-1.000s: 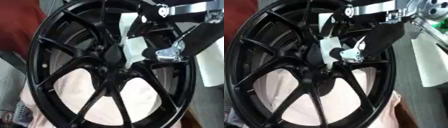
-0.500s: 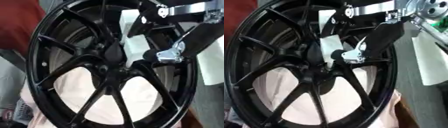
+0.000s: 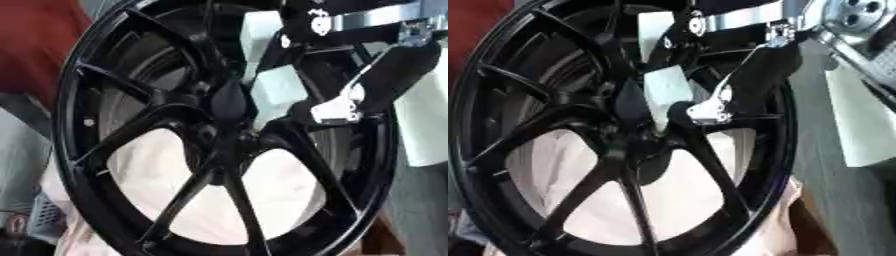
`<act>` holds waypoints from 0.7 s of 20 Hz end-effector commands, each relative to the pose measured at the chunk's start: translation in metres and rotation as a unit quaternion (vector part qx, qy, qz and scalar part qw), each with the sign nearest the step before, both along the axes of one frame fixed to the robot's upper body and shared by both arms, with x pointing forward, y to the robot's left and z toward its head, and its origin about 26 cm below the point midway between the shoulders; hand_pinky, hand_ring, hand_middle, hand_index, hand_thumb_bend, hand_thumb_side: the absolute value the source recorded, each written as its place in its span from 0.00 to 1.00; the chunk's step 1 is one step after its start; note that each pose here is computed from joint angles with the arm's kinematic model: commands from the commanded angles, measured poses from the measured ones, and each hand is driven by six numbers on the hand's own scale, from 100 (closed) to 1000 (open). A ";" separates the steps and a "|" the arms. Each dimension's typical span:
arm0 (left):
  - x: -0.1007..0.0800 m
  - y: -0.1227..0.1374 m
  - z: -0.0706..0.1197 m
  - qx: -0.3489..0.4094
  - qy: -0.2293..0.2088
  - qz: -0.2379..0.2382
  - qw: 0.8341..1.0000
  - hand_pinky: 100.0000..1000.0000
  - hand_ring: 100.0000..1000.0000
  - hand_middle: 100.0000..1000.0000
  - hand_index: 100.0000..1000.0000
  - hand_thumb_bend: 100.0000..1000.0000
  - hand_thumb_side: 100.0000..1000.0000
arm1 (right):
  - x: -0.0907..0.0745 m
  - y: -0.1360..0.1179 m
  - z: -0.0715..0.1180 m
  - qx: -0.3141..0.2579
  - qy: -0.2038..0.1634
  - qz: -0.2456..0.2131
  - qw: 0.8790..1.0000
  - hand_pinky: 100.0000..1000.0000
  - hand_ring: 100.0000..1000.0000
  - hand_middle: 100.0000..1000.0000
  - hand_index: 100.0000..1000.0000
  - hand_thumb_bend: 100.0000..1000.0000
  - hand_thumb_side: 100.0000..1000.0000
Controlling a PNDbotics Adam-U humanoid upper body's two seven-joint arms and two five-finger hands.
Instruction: Pull the pin out of the wheel hub.
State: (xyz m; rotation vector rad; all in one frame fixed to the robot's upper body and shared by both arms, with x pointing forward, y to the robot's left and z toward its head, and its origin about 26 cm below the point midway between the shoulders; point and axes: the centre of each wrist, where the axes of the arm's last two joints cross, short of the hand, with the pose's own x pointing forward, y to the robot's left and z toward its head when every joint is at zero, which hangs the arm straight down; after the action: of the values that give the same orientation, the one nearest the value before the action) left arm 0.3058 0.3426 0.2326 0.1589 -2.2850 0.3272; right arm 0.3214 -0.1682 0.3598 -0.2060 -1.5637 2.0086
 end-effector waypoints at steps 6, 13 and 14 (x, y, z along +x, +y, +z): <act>-0.001 -0.002 0.008 0.007 -0.013 -0.006 1.000 0.67 0.66 0.59 0.70 0.10 0.67 | 0.002 -0.002 0.007 0.006 -0.020 -0.010 1.000 0.81 0.81 0.77 0.82 0.19 0.31; -0.001 -0.002 0.007 0.006 -0.012 -0.008 1.000 0.67 0.66 0.59 0.70 0.10 0.68 | 0.003 -0.001 0.005 0.009 -0.024 -0.014 1.000 0.79 0.78 0.69 0.78 0.18 0.26; -0.001 -0.002 0.007 0.005 -0.012 -0.009 1.000 0.67 0.66 0.59 0.70 0.10 0.68 | 0.003 -0.001 0.005 0.010 -0.026 -0.014 1.000 0.79 0.77 0.67 0.77 0.18 0.25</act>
State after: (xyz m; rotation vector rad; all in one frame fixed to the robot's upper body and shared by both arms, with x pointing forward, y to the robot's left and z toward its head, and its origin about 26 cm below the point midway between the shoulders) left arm 0.3065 0.3411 0.2325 0.1467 -2.2841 0.3279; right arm 0.3260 -0.1665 0.3566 -0.2276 -1.5824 1.9881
